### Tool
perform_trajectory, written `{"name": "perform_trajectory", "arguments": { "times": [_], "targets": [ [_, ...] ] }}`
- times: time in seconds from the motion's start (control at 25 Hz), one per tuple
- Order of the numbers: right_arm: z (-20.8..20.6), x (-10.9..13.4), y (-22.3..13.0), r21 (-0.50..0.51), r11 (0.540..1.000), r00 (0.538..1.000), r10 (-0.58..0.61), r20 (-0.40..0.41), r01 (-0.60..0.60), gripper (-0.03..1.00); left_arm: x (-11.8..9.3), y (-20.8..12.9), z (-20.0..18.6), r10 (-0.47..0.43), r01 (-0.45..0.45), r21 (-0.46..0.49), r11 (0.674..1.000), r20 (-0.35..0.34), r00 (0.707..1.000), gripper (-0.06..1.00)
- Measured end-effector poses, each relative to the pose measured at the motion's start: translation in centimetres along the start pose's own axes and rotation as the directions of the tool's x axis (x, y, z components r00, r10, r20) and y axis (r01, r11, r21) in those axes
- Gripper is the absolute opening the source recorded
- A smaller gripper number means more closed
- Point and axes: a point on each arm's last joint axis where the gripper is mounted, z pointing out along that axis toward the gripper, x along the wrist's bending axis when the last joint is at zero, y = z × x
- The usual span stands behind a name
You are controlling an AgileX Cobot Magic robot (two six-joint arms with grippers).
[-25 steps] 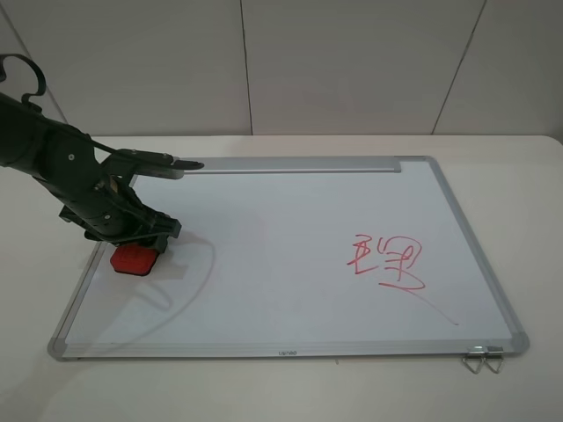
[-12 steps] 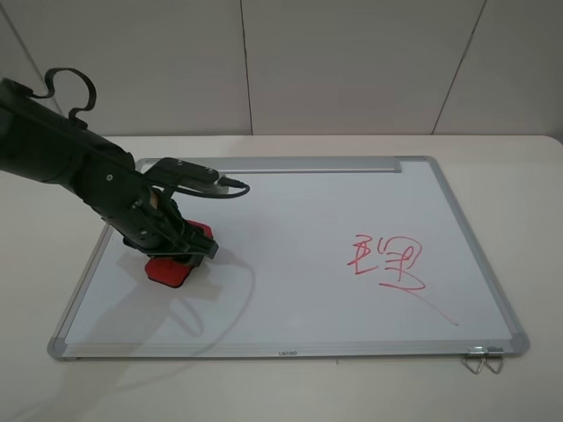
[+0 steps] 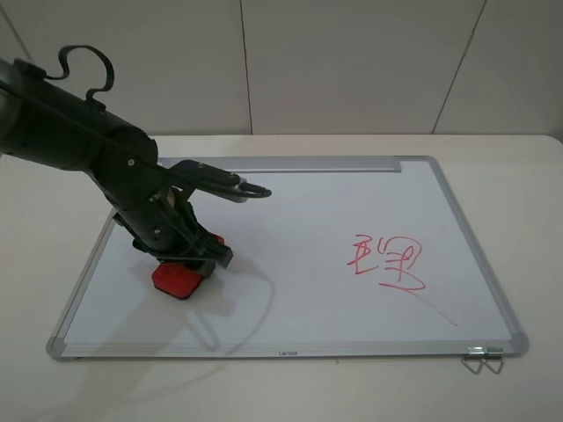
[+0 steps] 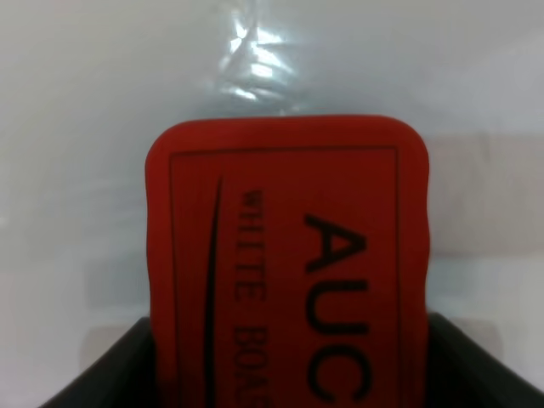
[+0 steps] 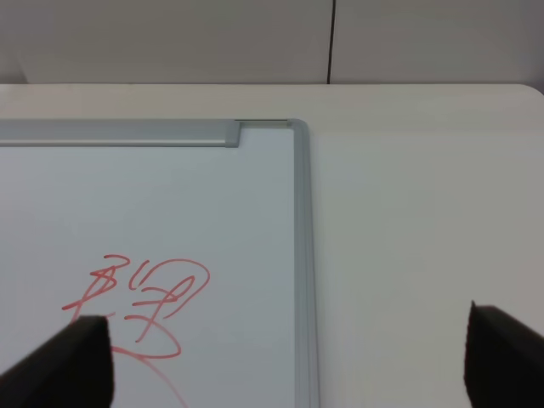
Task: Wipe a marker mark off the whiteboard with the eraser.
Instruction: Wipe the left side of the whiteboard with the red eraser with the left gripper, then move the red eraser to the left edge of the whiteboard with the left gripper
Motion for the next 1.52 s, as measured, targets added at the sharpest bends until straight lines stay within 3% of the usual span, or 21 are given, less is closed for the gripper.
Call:
{"name": "perform_trajectory", "arguments": {
  "times": [0.16,0.28,0.72,1.16,1.32,1.52],
  "targets": [
    [0.0,0.0,0.0,0.000,1.000,1.000,0.000,0.000,0.000,0.71,0.1,0.7,-3.9,-0.041,0.042,-0.090,0.995,0.016,0.999,0.57],
    [0.0,0.0,0.0,0.000,1.000,1.000,0.000,0.000,0.000,0.71,0.7,0.5,-5.3,-0.080,0.080,-0.082,0.993,0.005,0.997,0.57],
    [0.0,0.0,0.0,0.000,1.000,1.000,0.000,0.000,0.000,0.71,3.6,-3.8,-3.4,-0.282,0.284,0.003,0.959,-0.112,0.953,0.57],
    [0.0,0.0,0.0,0.000,1.000,1.000,0.000,0.000,0.000,0.71,3.8,-5.3,-2.4,-0.308,0.306,-0.041,0.951,-0.073,0.949,0.57],
    [0.0,0.0,0.0,0.000,1.000,1.000,0.000,0.000,0.000,0.71,3.8,-5.2,-2.4,-0.309,0.306,-0.050,0.951,-0.067,0.949,0.69],
    [0.0,0.0,0.0,0.000,1.000,1.000,0.000,0.000,0.000,0.71,3.8,-5.2,-2.4,-0.308,0.305,-0.052,0.951,-0.066,0.949,0.71]
  ]
}}
